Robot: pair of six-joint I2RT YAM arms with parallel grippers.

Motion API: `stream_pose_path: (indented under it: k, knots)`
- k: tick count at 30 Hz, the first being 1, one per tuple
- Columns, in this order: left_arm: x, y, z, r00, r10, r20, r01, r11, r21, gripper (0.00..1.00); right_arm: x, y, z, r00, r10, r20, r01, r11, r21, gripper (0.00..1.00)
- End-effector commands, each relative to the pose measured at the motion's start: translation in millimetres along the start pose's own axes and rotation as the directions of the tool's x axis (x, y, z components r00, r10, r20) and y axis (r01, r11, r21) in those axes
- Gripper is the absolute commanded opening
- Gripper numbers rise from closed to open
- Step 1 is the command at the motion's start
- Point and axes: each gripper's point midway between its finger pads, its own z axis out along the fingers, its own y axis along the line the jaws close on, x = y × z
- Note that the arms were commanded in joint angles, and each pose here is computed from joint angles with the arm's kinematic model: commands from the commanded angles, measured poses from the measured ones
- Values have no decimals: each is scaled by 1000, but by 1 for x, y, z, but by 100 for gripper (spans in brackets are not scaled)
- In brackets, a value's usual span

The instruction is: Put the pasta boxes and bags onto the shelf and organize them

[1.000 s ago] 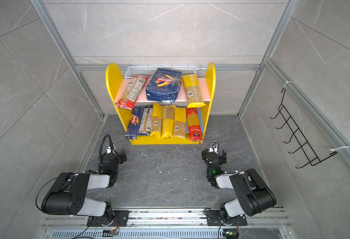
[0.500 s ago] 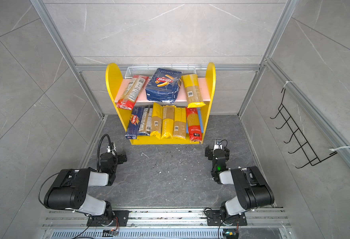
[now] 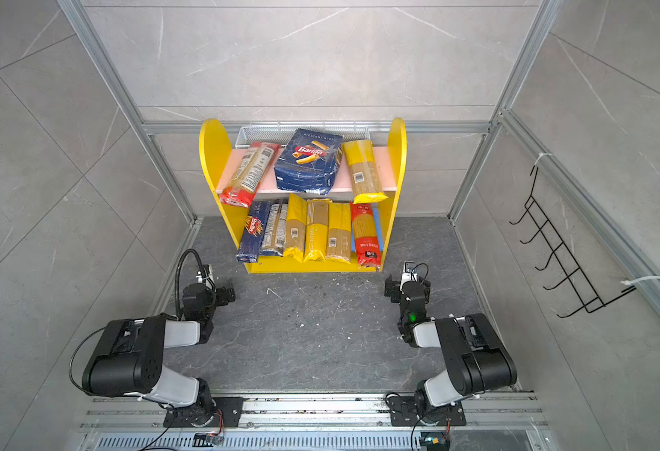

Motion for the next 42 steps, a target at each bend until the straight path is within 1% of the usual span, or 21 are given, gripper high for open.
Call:
stream_pose_path:
  k: [1, 6, 8, 10, 12, 42]
  knots:
    - [-14, -3, 0, 999, -27, 44, 26, 999, 20, 100, -4, 1, 1, 1000, 19, 8, -19, 1000, -6, 100]
    - [-14, -4, 1, 999, -25, 42, 25, 999, 21, 100, -3, 2, 1, 1000, 20, 4, -20, 1000, -13, 100]
    - [-14, -18, 0, 999, -2, 38, -3, 993, 114, 100, -3, 5, 2, 1000, 31, 1, -31, 998, -46, 99]
    - [-13, -18, 0, 999, -18, 36, 13, 988, 151, 100, -3, 9, 3, 1000, 30, -6, -30, 995, -94, 100]
    - [-14, -18, 0, 999, -20, 37, 14, 988, 152, 100, -3, 11, 4, 1000, 26, -10, -27, 993, -114, 100]
    - [-14, -16, 0, 999, -15, 39, 10, 991, 135, 100, -3, 10, 4, 1000, 16, -9, -17, 994, -111, 100]
